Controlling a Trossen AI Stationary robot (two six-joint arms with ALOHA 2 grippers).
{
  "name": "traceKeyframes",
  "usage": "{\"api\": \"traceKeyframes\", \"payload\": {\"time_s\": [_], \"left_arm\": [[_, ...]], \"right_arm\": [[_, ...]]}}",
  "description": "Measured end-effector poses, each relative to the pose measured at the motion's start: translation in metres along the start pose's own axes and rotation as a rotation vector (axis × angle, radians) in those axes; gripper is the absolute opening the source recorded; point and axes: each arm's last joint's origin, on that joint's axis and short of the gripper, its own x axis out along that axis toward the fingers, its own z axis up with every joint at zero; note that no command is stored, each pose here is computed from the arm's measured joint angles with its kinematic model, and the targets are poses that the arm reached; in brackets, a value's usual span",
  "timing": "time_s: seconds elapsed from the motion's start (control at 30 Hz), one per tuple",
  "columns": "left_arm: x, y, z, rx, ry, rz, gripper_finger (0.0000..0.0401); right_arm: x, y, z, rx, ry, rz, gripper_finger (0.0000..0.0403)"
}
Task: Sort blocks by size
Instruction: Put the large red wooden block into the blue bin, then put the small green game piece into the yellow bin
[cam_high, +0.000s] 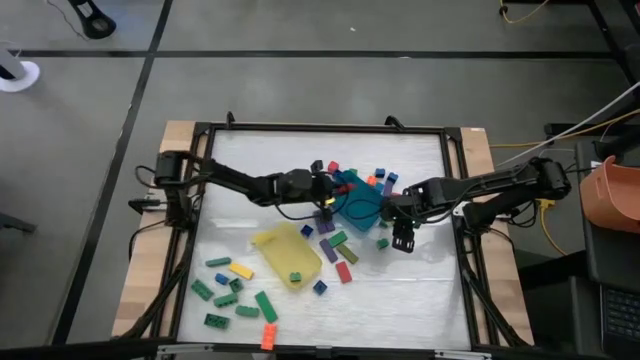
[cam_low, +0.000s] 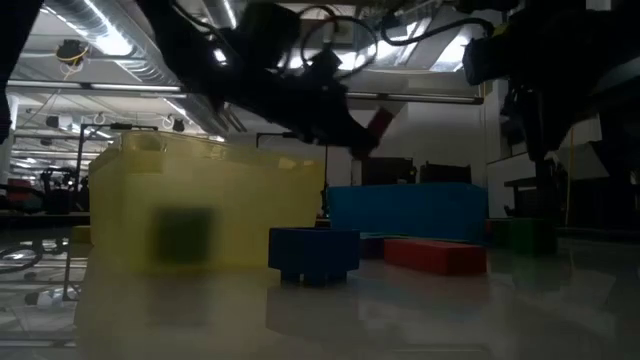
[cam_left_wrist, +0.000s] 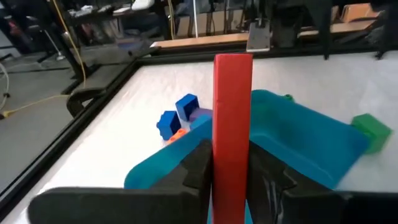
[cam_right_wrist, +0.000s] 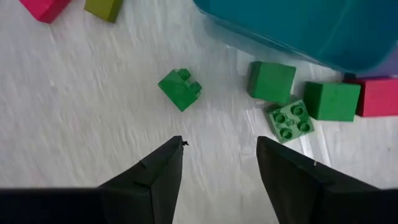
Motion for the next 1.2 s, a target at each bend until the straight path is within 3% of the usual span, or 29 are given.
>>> {"api": "traceKeyframes", "payload": {"time_s": [0.13, 0.3, 0.5, 0.77, 1.2], "left_arm": [[0.011, -0.002, 0.002, -0.018, -0.002, 0.004, 0.008], [0.014, 0.0, 0.008, -0.071, -0.022, 0.017, 0.0127], [0.011, 0.001, 0.012, -0.053, -0.024, 0.02, 0.0165], [0.007, 0.0, 0.016, -0.019, -0.011, 0.013, 0.0168], [0.006, -0.001, 0.013, -0.01, 0.019, 0.006, 0.0168]], "right_arm": [[0.002, 0.001, 0.004, -0.012, -0.021, 0.009, 0.0207], [0.007, 0.002, 0.005, -0.016, -0.033, 0.015, 0.0207], [0.028, 0.01, -0.003, -0.115, -0.061, 0.037, 0.0207], [0.048, 0.015, -0.011, -0.219, -0.142, -0.028, 0.0207], [0.063, 0.014, -0.014, -0.242, -0.178, 0.04, 0.0207]]}}
